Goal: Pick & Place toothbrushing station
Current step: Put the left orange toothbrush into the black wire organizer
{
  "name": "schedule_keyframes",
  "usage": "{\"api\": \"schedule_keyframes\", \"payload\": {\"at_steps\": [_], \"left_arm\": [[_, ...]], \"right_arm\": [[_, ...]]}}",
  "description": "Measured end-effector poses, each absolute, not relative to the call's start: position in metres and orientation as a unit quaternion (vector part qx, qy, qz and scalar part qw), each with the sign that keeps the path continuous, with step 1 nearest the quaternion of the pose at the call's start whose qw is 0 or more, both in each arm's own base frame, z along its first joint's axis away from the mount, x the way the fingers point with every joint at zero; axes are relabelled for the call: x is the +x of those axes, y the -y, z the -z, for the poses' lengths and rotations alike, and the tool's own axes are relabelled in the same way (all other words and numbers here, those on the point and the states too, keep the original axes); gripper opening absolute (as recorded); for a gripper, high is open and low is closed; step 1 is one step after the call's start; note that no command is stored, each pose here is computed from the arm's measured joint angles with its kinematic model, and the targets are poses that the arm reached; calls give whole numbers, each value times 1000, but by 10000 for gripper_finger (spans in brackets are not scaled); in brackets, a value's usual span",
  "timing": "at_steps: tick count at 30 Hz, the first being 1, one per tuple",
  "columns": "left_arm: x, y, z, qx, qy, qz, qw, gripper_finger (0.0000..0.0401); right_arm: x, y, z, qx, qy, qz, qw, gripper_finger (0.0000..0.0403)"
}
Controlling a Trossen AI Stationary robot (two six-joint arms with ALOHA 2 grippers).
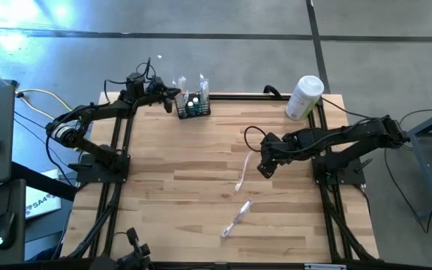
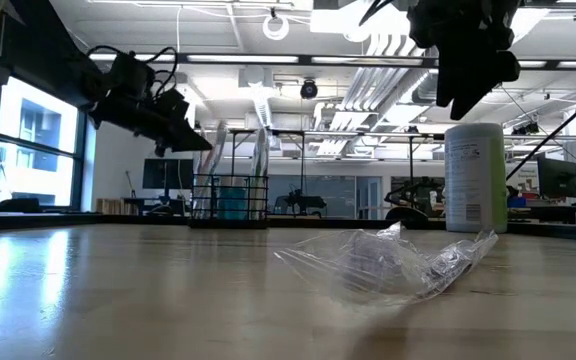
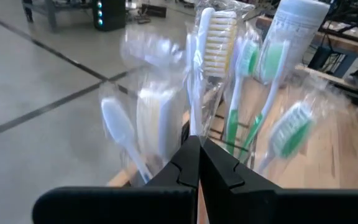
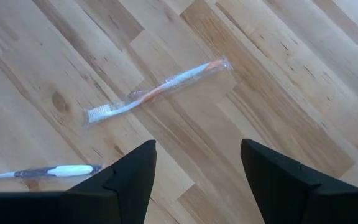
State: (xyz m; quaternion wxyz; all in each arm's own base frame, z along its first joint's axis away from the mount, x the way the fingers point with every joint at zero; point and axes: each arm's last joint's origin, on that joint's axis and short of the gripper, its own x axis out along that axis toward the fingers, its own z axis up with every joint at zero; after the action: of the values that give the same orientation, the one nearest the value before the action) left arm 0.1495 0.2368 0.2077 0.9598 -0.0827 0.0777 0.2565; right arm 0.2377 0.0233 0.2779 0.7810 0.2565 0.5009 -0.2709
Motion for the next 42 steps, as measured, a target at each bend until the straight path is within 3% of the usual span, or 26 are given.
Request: {"api": "schedule_keyframes", "payload": {"at_steps": [16,30,37,42], "left_arm": [[143,-224,-181,-108,-111,-254,955,0],[142,-223,-179,-162,-99,-259,947,2],[142,-223,-179,-184,-95,-261,943,29],[142,-223,-178,-183,-95,-261,943,71]], "right_arm": [[240,-11,-278,248,-497,274,785,229],[240,-11,-278,242,-498,270,788,229],[242,-11,-279,244,-493,269,791,229],[245,-11,-277,246,-491,268,791,229]]}}
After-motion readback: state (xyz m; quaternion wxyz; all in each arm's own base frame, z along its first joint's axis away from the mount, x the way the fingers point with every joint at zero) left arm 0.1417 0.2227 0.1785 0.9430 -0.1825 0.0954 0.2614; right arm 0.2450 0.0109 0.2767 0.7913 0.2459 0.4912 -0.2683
